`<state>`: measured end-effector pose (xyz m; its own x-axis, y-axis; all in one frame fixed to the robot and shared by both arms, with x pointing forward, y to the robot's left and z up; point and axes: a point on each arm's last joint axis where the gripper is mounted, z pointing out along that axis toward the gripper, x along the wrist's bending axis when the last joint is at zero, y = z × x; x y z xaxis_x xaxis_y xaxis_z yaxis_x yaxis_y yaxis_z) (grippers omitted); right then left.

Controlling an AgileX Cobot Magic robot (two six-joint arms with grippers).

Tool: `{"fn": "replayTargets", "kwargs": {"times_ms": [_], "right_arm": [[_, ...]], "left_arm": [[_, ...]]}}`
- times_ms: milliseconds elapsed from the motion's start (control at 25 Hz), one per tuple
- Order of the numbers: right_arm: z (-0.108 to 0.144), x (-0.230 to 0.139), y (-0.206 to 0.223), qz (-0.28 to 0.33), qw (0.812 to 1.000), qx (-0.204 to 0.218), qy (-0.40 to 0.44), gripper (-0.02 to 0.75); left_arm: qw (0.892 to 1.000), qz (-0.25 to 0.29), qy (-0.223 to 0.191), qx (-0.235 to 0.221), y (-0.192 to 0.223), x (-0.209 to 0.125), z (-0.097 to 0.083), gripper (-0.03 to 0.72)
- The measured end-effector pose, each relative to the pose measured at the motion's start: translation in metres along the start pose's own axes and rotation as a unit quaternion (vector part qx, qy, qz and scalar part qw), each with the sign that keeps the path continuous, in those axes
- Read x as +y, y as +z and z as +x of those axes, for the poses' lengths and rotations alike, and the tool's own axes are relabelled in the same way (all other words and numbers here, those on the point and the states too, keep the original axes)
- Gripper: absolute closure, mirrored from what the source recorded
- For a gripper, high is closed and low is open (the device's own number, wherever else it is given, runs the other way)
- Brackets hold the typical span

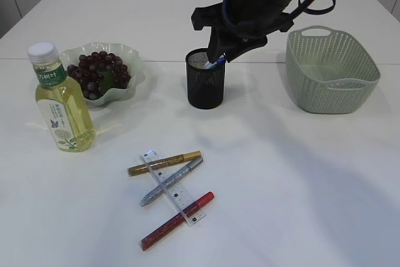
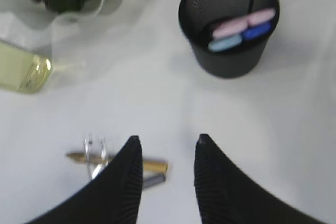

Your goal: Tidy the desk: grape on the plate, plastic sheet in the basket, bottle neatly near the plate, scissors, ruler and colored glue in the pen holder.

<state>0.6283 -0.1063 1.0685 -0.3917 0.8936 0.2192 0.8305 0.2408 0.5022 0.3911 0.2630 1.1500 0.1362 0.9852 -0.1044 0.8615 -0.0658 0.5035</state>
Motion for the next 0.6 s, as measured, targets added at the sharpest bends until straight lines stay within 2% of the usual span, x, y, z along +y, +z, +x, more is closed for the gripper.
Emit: {"fn": "replayTargets", "kwargs": {"times_ms": [200, 440, 600], "right_arm": [[0.017, -0.009, -0.017, 0.094, 0.995, 0.018, -0.016, 0.451], [0.047, -0.021, -0.005, 0.131, 0.990, 0.025, -0.047, 0.313], [0.062, -0.030, 0.018, 0.161, 0.985, 0.025, -0.064, 0.272]], "left_arm": [[1.000, 0.012, -0.001, 0.002, 0.007, 0.003, 0.000, 0.273], [1.000, 0.012, -0.001, 0.002, 0.007, 0.003, 0.000, 0.273], [1.000, 0.012, -0.001, 0.002, 0.007, 0.003, 0.000, 0.273]]}}
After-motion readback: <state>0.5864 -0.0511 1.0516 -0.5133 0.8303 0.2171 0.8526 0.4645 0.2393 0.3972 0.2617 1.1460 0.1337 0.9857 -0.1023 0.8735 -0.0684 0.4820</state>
